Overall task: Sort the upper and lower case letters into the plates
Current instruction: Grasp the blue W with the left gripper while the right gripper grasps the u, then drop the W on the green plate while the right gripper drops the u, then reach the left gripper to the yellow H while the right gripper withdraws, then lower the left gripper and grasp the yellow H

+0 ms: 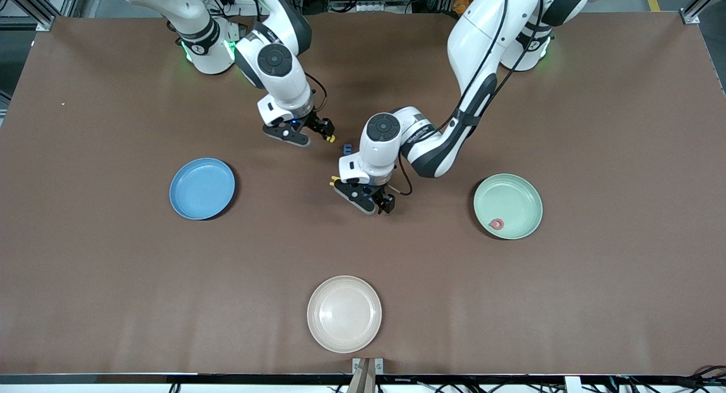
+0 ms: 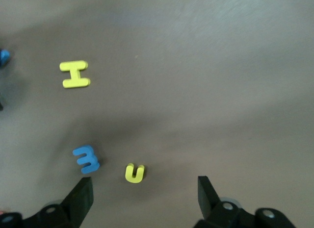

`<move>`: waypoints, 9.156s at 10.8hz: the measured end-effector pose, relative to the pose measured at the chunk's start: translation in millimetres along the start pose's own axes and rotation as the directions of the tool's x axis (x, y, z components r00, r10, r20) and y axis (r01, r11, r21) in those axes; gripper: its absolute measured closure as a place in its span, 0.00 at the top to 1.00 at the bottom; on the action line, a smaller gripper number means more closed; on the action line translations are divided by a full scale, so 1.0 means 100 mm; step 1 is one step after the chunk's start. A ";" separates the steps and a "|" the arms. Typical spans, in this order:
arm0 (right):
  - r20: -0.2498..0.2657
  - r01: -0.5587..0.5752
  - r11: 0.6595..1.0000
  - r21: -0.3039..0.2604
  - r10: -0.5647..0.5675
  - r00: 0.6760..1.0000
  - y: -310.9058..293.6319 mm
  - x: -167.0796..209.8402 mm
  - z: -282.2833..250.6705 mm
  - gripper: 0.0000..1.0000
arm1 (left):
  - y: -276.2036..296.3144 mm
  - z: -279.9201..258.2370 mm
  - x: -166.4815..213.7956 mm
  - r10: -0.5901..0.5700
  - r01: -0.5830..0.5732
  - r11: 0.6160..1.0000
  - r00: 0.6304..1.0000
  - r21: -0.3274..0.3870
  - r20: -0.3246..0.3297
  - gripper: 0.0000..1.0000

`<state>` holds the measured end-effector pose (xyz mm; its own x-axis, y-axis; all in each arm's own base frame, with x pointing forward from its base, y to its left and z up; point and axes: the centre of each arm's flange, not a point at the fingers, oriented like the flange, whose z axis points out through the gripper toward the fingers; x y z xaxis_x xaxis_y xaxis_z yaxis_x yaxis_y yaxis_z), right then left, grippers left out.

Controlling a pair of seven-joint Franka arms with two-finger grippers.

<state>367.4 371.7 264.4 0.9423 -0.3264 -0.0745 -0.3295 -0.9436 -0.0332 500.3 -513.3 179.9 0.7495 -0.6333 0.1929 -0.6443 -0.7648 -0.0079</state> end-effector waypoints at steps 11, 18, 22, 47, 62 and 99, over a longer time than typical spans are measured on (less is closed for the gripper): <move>-0.003 -0.048 0.999 -0.014 0.048 0.999 -0.11 -0.26 0.71 0.70 | 0.03 0.16 -0.07 0.238 -0.238 0.971 0.971 -0.002 0.022 1.00; -0.018 -0.154 0.988 -0.023 0.153 0.988 -0.12 -0.33 0.81 0.59 | 0.07 0.10 -0.03 0.221 -0.221 0.975 0.975 -0.003 0.010 0.45; -0.021 -0.182 0.983 0.008 0.182 0.983 -0.17 -0.36 0.89 0.56 | 0.06 0.08 -0.02 0.211 -0.211 0.977 0.977 -0.002 0.014 0.44; 0.097 0.179 0.978 -0.105 -0.169 0.981 2.44 2.68 -0.44 0.26 | -3.39 -0.58 -1.29 -0.139 0.237 0.961 0.855 -0.139 0.500 1.00; -0.145 0.346 0.936 -0.071 -0.353 0.925 2.33 3.03 -2.60 1.00 | -1.13 -0.88 -0.27 -0.665 0.675 0.729 0.658 0.116 0.353 1.00; -0.129 0.415 0.910 -0.006 -0.412 0.902 1.85 2.82 -3.25 1.00 | 1.18 0.16 -0.06 -0.280 0.277 0.960 0.957 -0.045 -0.083 0.50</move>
<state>591.1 87.1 560.8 0.9933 0.0876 0.0749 0.0919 -0.9942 -0.0554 422.6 -601.9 162.2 0.8843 -0.3823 0.2680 -0.4180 -0.9040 0.0899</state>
